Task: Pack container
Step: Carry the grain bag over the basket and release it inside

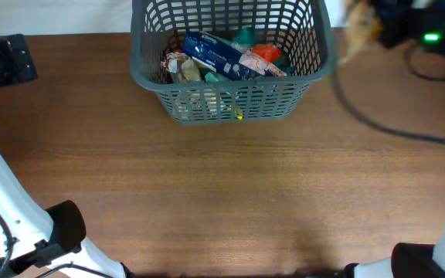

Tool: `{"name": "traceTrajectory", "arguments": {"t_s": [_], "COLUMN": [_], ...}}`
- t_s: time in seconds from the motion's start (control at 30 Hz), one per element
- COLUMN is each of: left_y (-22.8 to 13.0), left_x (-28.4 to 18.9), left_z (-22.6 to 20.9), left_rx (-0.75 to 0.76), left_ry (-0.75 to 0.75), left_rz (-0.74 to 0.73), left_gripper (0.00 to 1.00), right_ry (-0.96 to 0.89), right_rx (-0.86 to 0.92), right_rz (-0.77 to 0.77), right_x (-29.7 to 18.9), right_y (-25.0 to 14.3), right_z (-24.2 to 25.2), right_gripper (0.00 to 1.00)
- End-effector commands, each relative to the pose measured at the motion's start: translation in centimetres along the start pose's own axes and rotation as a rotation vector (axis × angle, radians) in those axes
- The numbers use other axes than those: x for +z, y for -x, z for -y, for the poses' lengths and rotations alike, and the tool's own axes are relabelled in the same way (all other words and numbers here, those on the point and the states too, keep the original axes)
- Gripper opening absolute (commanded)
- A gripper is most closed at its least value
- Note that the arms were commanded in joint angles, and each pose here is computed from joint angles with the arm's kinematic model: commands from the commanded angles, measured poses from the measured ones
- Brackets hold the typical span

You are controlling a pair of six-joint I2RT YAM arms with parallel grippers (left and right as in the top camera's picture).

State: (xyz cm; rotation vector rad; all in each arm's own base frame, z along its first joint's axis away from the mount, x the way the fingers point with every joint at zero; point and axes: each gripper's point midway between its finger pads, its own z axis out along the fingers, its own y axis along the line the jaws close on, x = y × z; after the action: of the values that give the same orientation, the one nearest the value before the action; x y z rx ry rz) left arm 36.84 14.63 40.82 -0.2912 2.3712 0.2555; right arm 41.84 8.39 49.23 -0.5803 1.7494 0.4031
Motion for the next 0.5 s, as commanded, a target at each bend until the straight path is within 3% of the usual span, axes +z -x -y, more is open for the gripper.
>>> {"name": "traceTrajectory", "arguments": {"t_s": [0.0,0.17,0.47], "left_y": [-0.1,-0.1,-0.1], "left_x": [0.0,0.0,0.0], "left_z": [-0.2,-0.2,-0.2], "left_rx": [-0.012,-0.012,-0.012], "left_ry": [0.006,0.006,0.006], "left_rz": [-0.004,-0.004,-0.004], "left_gripper": [0.99,0.99,0.99], "right_ry": [0.040,0.109,0.183], "right_rx": [-0.207,-0.305,-0.297], "right_rz": [-0.010,-0.041,-0.090], "right_x": [3.8,9.6,18.9], "right_y": [-0.2,-2.4,-7.9], "right_z": [-2.1,-3.7,-4.3], "right_gripper": [0.04,0.04,0.04]}}
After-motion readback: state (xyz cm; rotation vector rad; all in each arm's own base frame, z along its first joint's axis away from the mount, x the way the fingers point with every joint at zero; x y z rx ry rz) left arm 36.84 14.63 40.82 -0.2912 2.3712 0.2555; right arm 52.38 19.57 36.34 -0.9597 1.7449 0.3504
